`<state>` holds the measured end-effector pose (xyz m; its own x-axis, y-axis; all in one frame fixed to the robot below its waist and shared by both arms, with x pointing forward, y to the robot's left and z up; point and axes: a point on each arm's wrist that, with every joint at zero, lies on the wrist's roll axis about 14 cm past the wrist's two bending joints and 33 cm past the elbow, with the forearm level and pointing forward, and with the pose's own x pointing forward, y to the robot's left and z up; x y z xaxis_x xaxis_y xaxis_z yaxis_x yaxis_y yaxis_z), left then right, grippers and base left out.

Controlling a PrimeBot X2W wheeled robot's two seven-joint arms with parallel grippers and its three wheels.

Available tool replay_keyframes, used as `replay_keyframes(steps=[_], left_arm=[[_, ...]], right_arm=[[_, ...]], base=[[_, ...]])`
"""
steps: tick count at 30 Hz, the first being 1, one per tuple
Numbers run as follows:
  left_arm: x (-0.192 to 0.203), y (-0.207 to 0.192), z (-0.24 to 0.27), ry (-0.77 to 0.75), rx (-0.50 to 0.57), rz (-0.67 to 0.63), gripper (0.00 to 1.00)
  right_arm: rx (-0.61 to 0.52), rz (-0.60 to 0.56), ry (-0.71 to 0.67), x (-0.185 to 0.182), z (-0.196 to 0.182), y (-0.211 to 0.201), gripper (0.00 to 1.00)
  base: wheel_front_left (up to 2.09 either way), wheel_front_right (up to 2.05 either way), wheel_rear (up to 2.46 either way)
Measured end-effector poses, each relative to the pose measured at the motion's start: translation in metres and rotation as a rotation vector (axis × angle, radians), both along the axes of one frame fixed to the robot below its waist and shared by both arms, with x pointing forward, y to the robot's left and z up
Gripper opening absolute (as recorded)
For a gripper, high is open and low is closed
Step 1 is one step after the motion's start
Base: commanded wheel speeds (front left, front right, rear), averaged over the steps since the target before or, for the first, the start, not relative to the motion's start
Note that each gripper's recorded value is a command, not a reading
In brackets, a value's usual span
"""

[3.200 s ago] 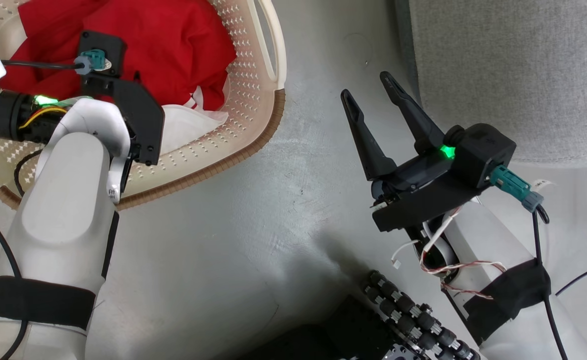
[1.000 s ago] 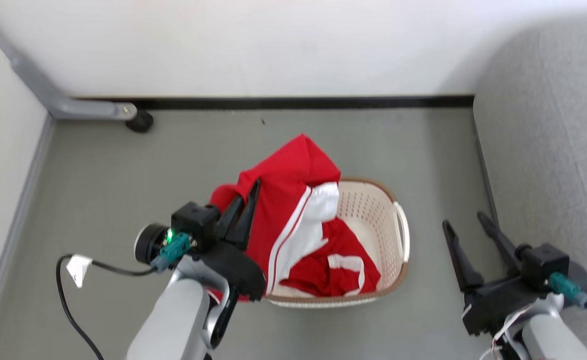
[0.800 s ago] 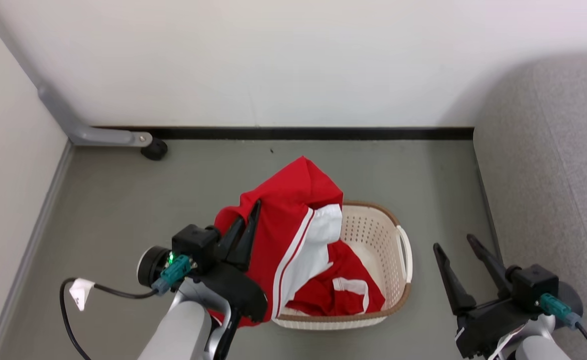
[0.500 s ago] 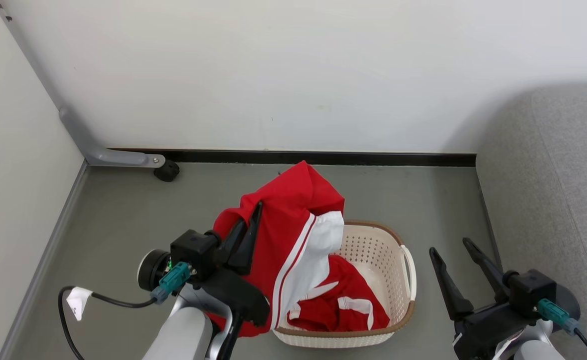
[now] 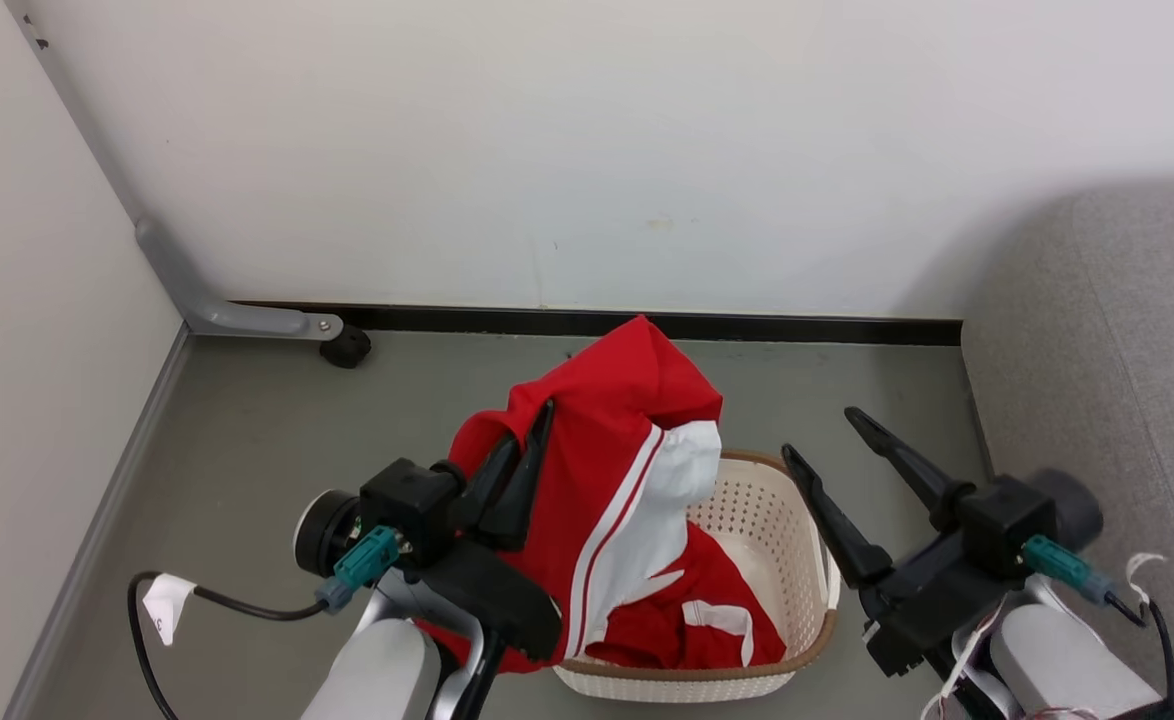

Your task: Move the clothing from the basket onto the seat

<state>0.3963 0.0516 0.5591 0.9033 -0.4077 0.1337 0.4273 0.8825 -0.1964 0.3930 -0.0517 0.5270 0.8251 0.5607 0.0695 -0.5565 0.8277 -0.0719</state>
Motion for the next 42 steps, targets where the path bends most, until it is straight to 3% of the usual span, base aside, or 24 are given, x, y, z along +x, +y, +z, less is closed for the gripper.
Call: replay_keyframes(steps=[6,18,42], left_arm=[[-0.006,-0.008,0.002,0.0,0.008,-0.031,0.0],[-0.009,-0.005,0.006,0.008,0.008,-0.029,0.0],[-0.022,-0.026,0.023,-0.019,-0.008,-0.115,0.0]], right_arm=[[-0.024,0.069,-0.067,0.013,0.026,0.01,1.0],[-0.052,0.296,-0.045,-0.007,0.024,0.066,1.0],[-0.072,0.419,0.095,-0.022,-0.001,0.083,1.0]], base=[[0.0,0.0,0.0],[0.0,0.0,0.0],[0.0,0.0,0.0]])
